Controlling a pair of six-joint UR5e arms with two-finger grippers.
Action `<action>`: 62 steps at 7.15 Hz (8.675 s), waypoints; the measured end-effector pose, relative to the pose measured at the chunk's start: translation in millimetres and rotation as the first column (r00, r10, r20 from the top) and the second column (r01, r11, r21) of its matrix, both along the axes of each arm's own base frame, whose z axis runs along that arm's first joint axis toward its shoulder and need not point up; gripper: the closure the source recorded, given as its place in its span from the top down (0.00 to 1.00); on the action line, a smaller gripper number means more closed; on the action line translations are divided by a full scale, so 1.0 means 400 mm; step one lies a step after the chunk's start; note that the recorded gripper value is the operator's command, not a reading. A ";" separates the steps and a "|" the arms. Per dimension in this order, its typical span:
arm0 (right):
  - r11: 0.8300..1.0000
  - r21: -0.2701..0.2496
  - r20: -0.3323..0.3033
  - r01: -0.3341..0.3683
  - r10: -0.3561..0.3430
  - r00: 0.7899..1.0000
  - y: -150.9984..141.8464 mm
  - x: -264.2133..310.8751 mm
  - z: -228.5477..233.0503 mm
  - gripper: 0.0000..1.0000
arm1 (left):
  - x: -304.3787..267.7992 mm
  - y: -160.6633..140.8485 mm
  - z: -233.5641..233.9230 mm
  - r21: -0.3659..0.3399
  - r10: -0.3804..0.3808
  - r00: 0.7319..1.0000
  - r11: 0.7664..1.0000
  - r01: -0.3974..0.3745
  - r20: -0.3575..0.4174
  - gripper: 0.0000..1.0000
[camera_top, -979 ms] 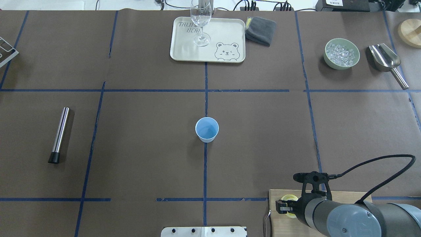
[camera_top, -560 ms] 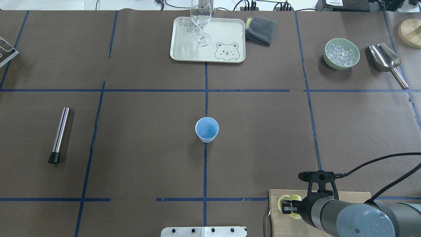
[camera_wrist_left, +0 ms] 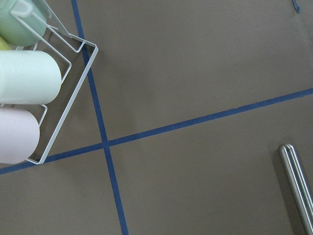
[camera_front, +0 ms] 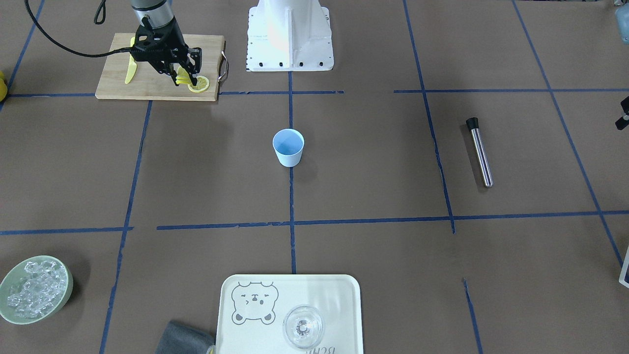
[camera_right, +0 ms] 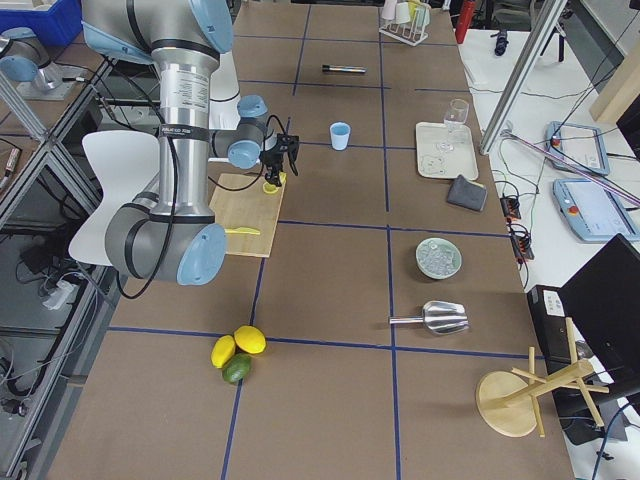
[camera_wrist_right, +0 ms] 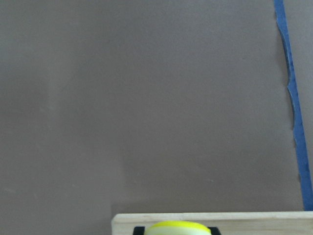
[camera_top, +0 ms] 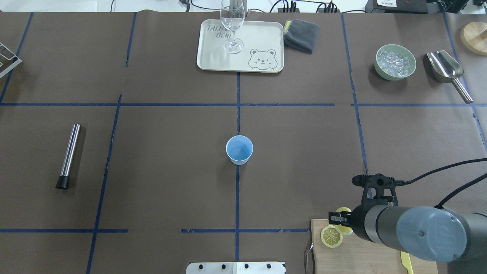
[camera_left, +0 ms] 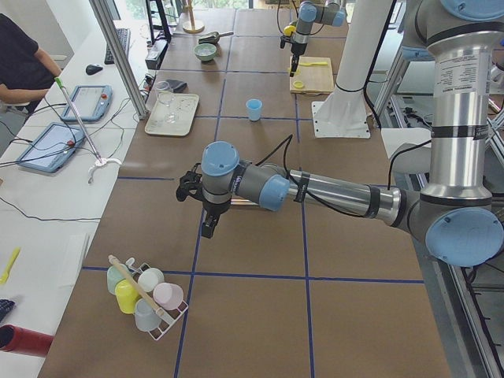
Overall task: Squeeze lemon into cup
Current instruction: 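Lift the lemon slice with the right gripper and carry it over the blue cup, then lower the lemon slice into the blue cup and open the right gripper, then withdraw the right gripper from the cup while the left gripper reaches the rod, then close the left gripper around the upper end of the steel rod, then lift the steel rod upright with the left gripper while the right arm draws back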
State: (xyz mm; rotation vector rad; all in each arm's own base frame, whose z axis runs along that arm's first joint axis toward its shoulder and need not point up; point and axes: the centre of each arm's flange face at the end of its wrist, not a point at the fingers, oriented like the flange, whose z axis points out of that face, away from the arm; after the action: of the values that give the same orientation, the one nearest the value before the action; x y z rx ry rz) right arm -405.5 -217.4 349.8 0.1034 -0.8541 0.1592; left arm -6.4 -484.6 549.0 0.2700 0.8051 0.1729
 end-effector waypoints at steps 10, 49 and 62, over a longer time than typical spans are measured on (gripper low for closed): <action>0.995 0.019 -0.016 -0.095 0.096 0.995 -0.347 -0.377 -0.492 0.43 | 0.000 -0.001 0.008 -0.007 -0.001 1.000 1.000 0.001 0.000 1.00; 0.979 0.145 -0.033 0.145 -0.142 0.989 -0.796 0.560 -0.146 1.00 | 0.795 -0.048 0.007 -0.410 0.119 0.992 0.908 -0.089 0.048 0.00; 0.972 0.081 -0.096 0.221 -0.214 0.972 -0.687 0.980 0.336 1.00 | 0.473 -0.230 -0.588 0.267 -0.296 0.952 0.926 0.266 0.079 0.00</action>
State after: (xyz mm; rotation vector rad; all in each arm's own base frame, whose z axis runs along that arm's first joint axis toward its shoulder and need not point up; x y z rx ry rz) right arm -13.7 -492.0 484.1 0.1009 -0.7805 -0.0902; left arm 183.0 -576.4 313.9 0.6084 0.6176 0.0195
